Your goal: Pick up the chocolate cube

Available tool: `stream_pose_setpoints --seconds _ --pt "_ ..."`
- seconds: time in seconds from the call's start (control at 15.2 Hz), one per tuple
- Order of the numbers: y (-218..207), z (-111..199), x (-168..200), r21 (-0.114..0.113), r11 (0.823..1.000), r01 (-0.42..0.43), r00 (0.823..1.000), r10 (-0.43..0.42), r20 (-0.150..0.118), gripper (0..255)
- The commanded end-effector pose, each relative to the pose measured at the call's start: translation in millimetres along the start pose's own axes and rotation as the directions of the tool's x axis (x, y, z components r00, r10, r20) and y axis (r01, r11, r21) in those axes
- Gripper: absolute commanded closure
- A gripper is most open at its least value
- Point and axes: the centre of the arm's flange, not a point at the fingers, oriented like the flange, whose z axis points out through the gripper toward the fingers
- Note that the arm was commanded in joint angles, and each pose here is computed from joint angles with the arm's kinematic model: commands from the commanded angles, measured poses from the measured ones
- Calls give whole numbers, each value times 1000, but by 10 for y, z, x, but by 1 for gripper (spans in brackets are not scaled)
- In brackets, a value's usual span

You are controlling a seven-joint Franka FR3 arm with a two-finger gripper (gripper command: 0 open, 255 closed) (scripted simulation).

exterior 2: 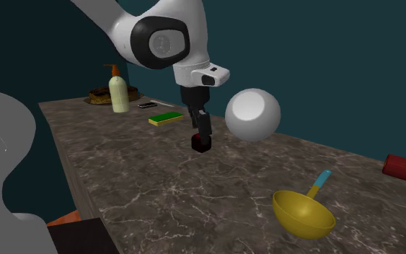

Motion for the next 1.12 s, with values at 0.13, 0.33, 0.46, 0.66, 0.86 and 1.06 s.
stream_pose_setpoints --seconds 0.13,0.33,0.46,0.66,0.86,1.06 --pt "18 218 -26 1 1000 0 1000 0 -1 0" --pt "32 298 -39 1 1000 0 1000 0 -1 0" --pt "36 296 -37 1 1000 0 1000 0 -1 255" --pt "35 297 -37 1 1000 0 1000 0 -1 255" --pt "34 298 -38 1 1000 0 1000 0 -1 255" --pt "23 247 -31 1 1000 0 1000 0 -1 255"
